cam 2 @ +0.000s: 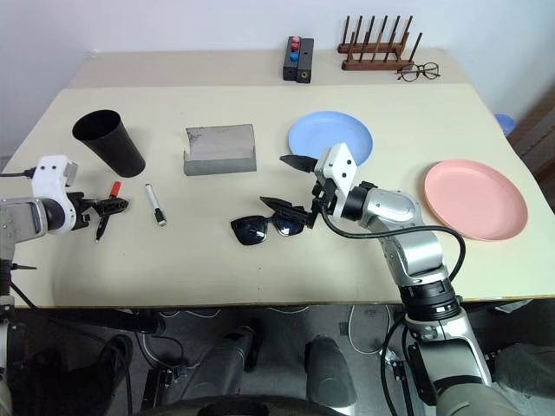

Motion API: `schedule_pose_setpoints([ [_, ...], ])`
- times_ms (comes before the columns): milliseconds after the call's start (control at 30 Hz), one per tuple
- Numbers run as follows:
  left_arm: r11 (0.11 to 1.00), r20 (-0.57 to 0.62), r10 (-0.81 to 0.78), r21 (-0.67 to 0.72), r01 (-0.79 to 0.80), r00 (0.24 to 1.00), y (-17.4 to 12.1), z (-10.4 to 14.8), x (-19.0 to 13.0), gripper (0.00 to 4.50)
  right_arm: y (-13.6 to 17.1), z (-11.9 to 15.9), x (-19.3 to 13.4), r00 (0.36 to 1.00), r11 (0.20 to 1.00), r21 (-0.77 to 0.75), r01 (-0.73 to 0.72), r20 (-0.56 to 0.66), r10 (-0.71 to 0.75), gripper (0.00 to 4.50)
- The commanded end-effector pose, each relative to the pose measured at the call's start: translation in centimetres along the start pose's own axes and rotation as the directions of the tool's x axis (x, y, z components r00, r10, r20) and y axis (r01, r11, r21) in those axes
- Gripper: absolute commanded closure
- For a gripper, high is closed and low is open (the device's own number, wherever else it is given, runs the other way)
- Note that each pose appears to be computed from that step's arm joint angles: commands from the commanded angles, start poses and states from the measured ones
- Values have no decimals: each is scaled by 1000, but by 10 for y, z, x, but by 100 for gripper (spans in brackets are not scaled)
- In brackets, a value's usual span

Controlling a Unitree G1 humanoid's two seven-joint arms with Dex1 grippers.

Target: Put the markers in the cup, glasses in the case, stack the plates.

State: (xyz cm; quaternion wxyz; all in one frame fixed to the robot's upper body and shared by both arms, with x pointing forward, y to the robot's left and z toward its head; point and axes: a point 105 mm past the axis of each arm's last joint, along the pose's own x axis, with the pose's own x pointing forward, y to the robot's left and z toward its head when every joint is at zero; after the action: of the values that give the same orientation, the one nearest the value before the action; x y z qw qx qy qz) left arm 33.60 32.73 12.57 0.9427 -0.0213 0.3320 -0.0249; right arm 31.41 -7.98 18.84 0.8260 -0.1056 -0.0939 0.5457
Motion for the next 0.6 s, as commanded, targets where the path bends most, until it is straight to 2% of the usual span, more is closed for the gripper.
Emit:
schedule_pose_setpoints([
  [33,1000,18,-7,9,7,1000,-4,6,-4,0,9,14,-3,998,998,-46,-52,29,53,7],
  [167,1000,17,6,23,-6,1000,-3,6,-1,0,12,10,-4,998,997,-57,-61,11,61,7],
  [200,999,17,22,33,-22,1000,-1,5,-1,53,12,10,-4,998,996,-59,-59,8,60,0],
  [267,996,6,60,63,-60,998,4,2,0,125,12,9,-4,998,997,-57,-56,9,56,0],
  [300,997,11,59,57,-60,998,4,3,0,187,12,9,-4,998,997,-57,-55,8,56,0],
  [467,997,12,47,67,-48,999,1,3,-5,433,11,5,-4,999,997,-64,-50,-8,50,0],
  [600,995,-4,51,82,-50,999,3,1,-16,443,10,4,-4,999,997,-64,-48,-10,47,0],
])
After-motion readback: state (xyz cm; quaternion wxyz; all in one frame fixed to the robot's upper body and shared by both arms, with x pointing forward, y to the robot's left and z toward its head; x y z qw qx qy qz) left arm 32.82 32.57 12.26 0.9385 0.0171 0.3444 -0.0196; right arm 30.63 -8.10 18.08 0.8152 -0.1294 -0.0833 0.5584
